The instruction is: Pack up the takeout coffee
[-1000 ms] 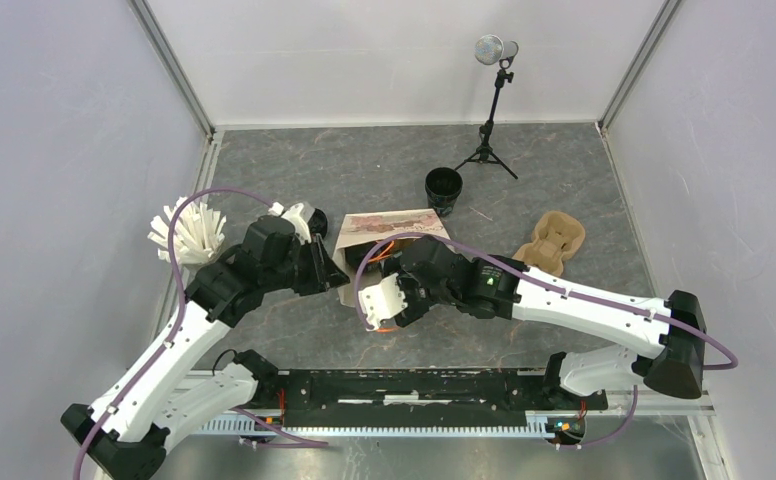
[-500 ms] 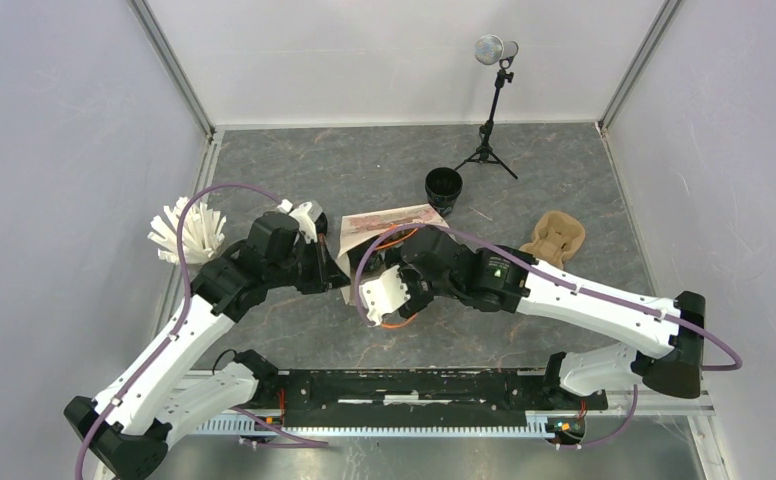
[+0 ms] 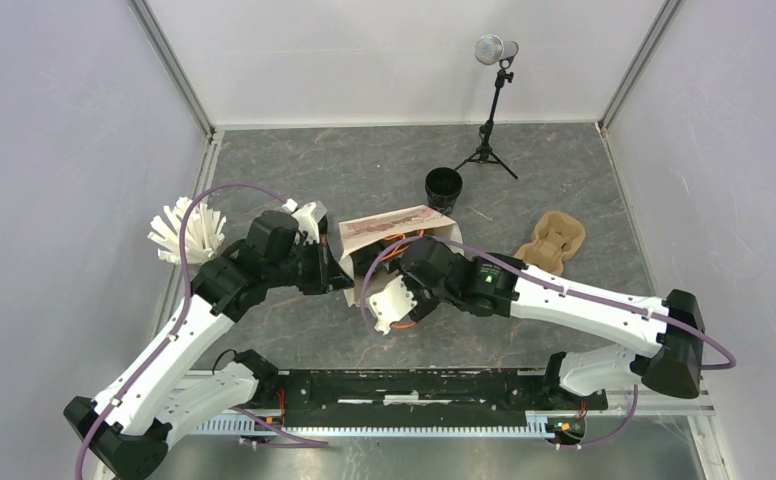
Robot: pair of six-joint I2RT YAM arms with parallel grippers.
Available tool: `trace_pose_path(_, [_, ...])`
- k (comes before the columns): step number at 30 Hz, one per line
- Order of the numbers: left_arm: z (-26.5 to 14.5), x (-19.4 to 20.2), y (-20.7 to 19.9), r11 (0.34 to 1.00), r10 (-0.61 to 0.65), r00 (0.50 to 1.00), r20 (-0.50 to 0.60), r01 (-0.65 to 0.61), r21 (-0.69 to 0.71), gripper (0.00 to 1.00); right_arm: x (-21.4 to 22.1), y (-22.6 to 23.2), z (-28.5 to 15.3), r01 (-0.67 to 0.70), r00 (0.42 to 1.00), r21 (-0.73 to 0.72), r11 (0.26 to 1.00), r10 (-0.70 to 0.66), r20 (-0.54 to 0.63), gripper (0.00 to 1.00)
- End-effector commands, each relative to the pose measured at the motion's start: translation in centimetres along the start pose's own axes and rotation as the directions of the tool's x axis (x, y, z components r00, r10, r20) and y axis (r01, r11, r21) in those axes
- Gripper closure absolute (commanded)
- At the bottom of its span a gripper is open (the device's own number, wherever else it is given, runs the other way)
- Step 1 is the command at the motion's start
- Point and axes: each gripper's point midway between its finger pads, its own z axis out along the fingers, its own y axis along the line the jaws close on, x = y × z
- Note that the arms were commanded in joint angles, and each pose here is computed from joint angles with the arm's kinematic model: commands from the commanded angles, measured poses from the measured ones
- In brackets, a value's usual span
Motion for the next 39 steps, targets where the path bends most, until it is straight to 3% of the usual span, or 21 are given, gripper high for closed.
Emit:
trace_pose_path(1, [-0.6,-0.8,-2.0,0.994,0.064,0.998,0.023,-0.066,0.085,0.98,-0.8,-2.6,0.6,0.009,0.999,0.084,0.996,-0.012,0.046,0.38])
trace_pose_path(10, [-0.5,-0.2,-2.0,0.989,0.093,0.996,0.008,-0.093,0.115,0.98,-0.3,-3.8,1.0,-0.037,0.995,0.074,0.997,0.030,0.100,0.38])
trace_pose_path(33, [-0.1,-0.5,-2.9,0.977,0.142,0.990,-0.008,-0.139,0.161,0.98,0.7,-2.8,4.5,0.039,0.995,0.058,0.998,-0.044,0.091,0.40])
trace_pose_path(39, [-0.4,-0.5,-3.2,0.974,0.146,0.989,-0.005,-0.143,0.174,0.98,0.2,-6.3,2.7,0.033,0.995,0.110,0.993,-0.043,0.091,0.39])
